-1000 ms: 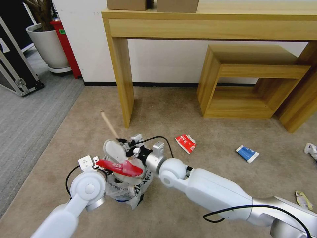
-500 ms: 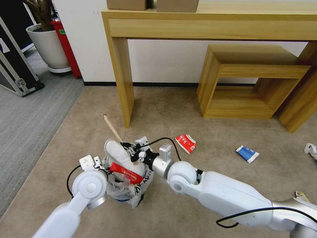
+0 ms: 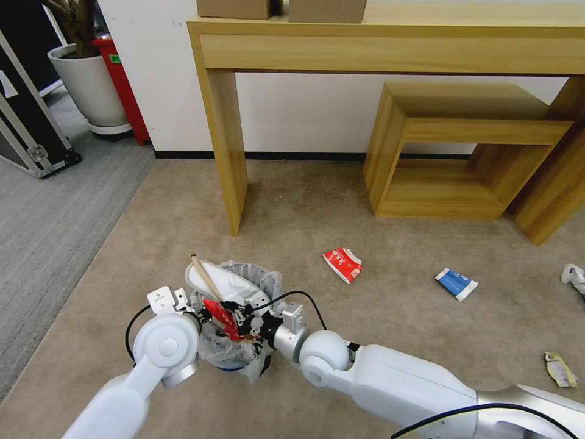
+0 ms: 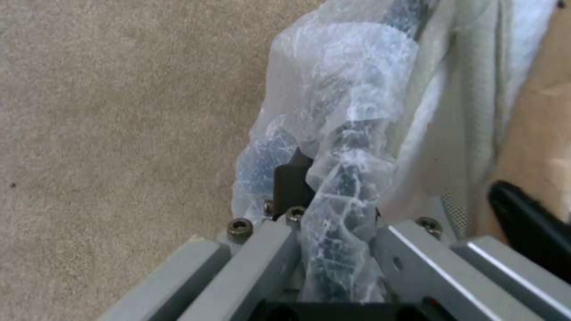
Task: Pick up the trash bin and place the garbage on the floor into it.
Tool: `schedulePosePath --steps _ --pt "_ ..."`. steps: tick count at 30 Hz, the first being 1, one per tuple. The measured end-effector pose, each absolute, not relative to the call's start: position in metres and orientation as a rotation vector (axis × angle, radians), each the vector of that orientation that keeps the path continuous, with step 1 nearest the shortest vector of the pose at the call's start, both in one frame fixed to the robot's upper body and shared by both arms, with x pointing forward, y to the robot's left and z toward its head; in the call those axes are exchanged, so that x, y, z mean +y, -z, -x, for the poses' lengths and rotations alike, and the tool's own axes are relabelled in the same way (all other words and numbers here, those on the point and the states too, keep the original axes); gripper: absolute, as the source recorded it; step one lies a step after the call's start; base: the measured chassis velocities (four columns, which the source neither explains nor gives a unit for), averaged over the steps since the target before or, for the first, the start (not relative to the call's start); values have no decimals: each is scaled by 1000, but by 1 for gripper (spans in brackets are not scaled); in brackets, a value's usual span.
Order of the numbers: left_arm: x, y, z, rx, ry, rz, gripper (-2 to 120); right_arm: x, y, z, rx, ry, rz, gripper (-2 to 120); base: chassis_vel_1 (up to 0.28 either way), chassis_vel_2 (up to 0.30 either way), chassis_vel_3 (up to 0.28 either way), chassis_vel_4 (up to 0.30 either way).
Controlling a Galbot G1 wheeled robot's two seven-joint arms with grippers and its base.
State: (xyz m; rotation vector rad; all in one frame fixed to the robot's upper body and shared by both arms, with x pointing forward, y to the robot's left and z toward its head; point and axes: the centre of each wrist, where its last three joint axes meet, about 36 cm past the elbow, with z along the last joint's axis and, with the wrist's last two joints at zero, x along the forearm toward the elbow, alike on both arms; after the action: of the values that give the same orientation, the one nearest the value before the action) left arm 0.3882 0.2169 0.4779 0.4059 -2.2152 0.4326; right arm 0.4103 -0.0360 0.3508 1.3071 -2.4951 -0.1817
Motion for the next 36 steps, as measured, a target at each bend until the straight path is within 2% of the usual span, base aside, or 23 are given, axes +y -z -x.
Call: schedulePosePath --steps 12,15,19,23,24,26,29,31,33,34,36 --pt "219 -481 -393 -2217 -435 -403 0 -53 -344 -409 -2500 126 -1295 0 0 0 0 0" --pt "220 -481 -394 -2216 -435 -403 0 -53 -347 -411 -2504 126 -1299 5 0 0 0 0" --pt "219 -480 -396 -2213 -433 -402 0 -50 -356 -414 -2492 143 -1310 26 0 0 0 0" --pt "219 -480 -396 -2213 -431 -402 0 -49 -357 -414 -2484 148 -1311 35 0 0 0 0" --pt "220 -480 -396 -2213 -429 -403 0 -49 -359 -413 -2475 149 -1311 43 0 0 0 0" --pt "220 -480 -396 -2213 -429 -404 0 -50 -360 -413 -2472 148 -1311 44 0 0 0 0" --pt "222 -480 -394 -2211 -427 -408 0 -50 -365 -412 -2477 149 -1303 63 0 0 0 0" --pt "222 -480 -394 -2211 -426 -410 0 -50 -367 -412 -2481 151 -1301 66 0 0 0 0" --pt "222 -479 -394 -2210 -425 -414 0 -50 -371 -415 -2494 157 -1296 76 0 0 0 0" --pt "222 -479 -394 -2210 -425 -414 0 -50 -371 -415 -2494 157 -1296 76 0 0 0 0" --pt "222 -478 -393 -2209 -424 -415 0 -51 -379 -419 -2512 173 -1292 86 0 0 0 0"
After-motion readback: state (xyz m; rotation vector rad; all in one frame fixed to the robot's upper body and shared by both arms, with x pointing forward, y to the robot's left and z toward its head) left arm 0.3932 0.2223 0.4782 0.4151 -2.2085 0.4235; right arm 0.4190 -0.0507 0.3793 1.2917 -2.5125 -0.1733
